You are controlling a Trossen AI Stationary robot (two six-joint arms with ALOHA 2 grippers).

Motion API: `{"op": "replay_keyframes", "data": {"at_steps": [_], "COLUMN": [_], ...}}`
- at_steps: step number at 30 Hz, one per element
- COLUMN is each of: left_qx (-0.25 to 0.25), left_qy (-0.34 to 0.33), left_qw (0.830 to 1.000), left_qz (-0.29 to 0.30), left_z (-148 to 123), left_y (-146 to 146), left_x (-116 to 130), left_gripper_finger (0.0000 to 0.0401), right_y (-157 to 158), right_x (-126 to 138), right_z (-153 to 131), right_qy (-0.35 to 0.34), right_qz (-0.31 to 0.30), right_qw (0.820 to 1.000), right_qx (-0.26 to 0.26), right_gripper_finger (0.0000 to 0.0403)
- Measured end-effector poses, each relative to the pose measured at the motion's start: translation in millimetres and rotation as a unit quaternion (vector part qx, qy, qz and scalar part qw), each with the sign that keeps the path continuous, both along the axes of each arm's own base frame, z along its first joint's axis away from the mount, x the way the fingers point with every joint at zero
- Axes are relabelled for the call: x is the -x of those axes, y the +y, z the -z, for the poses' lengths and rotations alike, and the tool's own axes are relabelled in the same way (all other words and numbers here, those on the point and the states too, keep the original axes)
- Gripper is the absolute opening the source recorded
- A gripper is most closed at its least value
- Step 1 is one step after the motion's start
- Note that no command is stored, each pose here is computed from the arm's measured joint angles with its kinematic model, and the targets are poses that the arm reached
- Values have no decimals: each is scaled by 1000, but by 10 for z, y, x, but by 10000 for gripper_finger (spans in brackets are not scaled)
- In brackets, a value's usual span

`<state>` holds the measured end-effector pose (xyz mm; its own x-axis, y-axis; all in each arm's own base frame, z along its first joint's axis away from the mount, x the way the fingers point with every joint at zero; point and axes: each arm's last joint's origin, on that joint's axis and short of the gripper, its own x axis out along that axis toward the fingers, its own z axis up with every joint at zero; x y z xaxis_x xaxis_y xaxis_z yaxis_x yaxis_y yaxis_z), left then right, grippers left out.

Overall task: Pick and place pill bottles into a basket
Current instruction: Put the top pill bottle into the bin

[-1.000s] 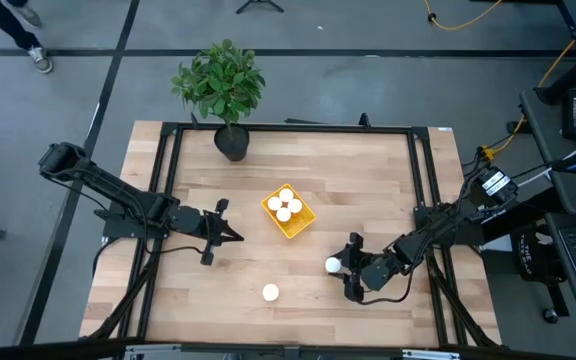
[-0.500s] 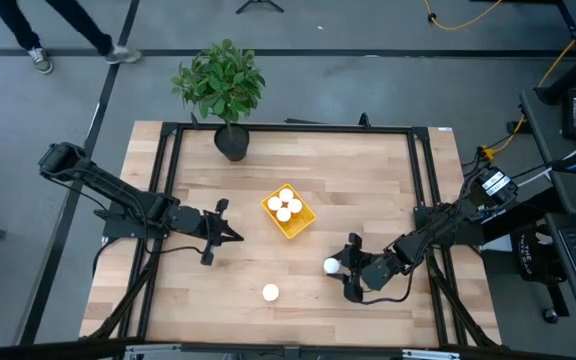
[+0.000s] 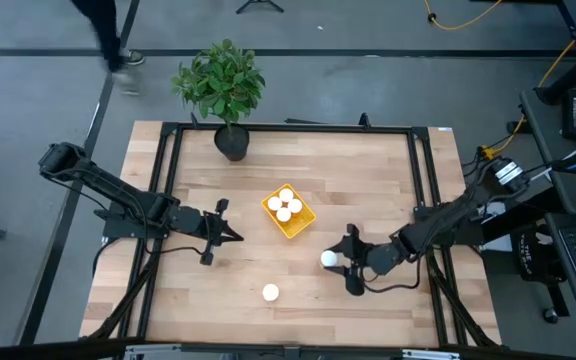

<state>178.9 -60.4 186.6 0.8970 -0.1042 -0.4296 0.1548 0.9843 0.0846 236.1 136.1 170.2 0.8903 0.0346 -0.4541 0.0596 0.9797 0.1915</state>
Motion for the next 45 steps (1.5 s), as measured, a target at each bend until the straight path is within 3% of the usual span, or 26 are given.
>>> {"op": "replay_keyframes", "data": {"at_steps": [11, 24, 37, 41, 45], "left_qx": [-3, -28, -34, -34, -35], "left_qy": [9, 1, 1, 1, 1], "left_qw": [1000, 999, 999, 999, 999], "left_qz": [0, -24, -26, -26, -28], "left_z": [17, 12, 12, 12, 12], "left_y": [3, 22, 25, 25, 27], "left_x": [8, 4, 4, 3, 3], "left_gripper_finger": [4, 4, 4, 4, 4], "right_y": [-233, -600, -925, -950, -942], "right_x": [-62, -322, -400, -415, -450], "right_z": [-225, -446, -447, -426, -333], "right_qy": [-39, -67, -60, -55, -36], "right_qz": [-21, 39, 85, 73, 64], "right_qw": [998, 994, 992, 994, 995], "right_qx": [34, 75, 70, 51, 68], "right_gripper_finger": [226, 226, 226, 226, 226]}}
